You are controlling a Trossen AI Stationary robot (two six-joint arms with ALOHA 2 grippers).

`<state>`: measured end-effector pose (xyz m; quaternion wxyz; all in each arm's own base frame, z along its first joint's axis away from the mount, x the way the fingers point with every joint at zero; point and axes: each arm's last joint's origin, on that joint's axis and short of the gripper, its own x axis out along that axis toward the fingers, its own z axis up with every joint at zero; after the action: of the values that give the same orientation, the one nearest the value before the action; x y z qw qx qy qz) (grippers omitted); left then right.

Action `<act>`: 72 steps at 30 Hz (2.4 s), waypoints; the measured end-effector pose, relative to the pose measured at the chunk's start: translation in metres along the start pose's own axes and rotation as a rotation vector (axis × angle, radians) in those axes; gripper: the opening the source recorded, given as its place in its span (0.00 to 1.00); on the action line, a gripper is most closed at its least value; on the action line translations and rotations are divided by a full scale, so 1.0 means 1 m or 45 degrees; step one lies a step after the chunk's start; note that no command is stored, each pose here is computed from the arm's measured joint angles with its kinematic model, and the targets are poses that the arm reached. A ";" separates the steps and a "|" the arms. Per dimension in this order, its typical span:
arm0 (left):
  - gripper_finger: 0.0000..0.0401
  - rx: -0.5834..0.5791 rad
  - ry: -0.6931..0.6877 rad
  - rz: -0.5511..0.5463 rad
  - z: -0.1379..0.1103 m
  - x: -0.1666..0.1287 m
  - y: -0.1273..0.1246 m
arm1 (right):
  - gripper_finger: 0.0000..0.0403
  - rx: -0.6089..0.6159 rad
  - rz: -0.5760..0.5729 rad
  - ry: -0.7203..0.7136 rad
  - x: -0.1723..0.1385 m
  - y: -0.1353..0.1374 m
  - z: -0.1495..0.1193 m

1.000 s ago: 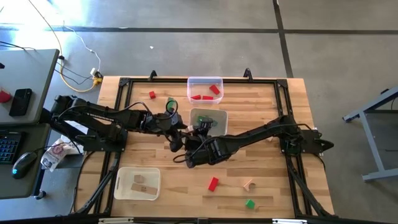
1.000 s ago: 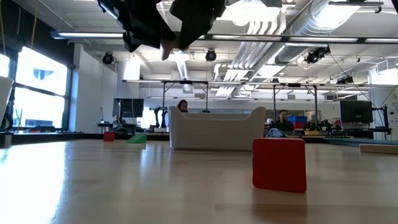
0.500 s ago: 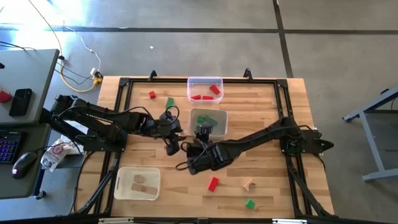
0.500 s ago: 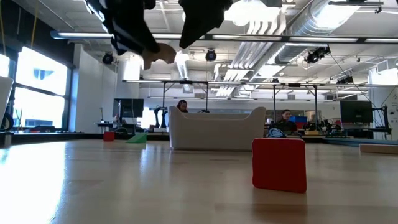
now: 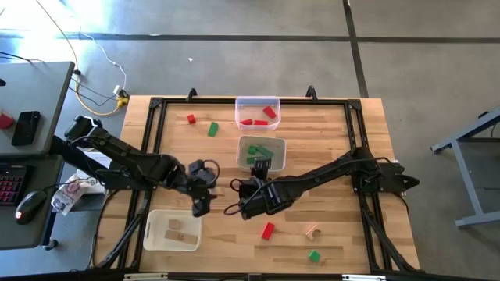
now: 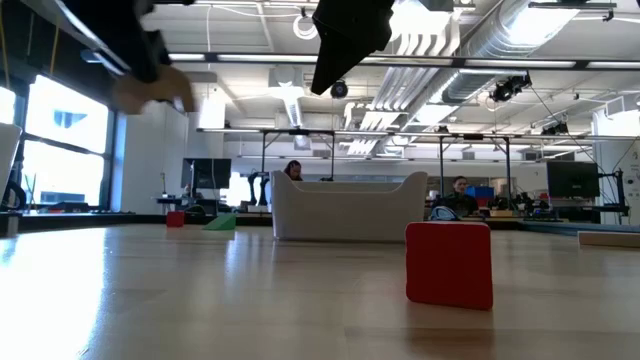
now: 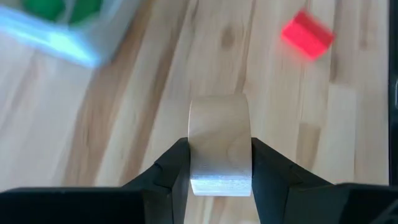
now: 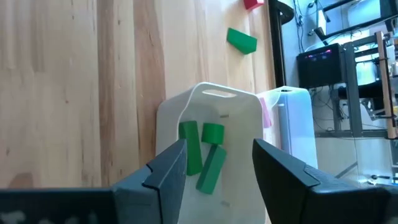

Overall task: Sort & place blocks by color
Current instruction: Put the brown half circle block into the bottom white bin, then put the bottom red rectangular block into the transparent bin

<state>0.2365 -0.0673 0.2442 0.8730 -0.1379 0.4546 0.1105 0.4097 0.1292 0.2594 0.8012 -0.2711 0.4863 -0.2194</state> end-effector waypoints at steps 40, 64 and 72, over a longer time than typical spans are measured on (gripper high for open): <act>0.32 0.017 0.423 0.011 -0.088 -0.010 -0.060 | 0.42 -0.482 1.118 0.040 -0.011 0.023 -0.010; 0.58 -0.019 0.571 -0.019 -0.086 -0.002 -0.059 | 0.42 -0.670 1.084 -0.030 -0.016 0.074 -0.033; 0.58 0.018 0.559 -0.025 -0.077 0.003 -0.052 | 0.42 -0.668 1.106 -0.078 -0.015 0.080 -0.030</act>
<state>0.1959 -0.1421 0.2070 0.7550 -0.1570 0.6332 0.0662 0.3832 0.1929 0.2060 0.7373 -0.2420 0.5693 0.2716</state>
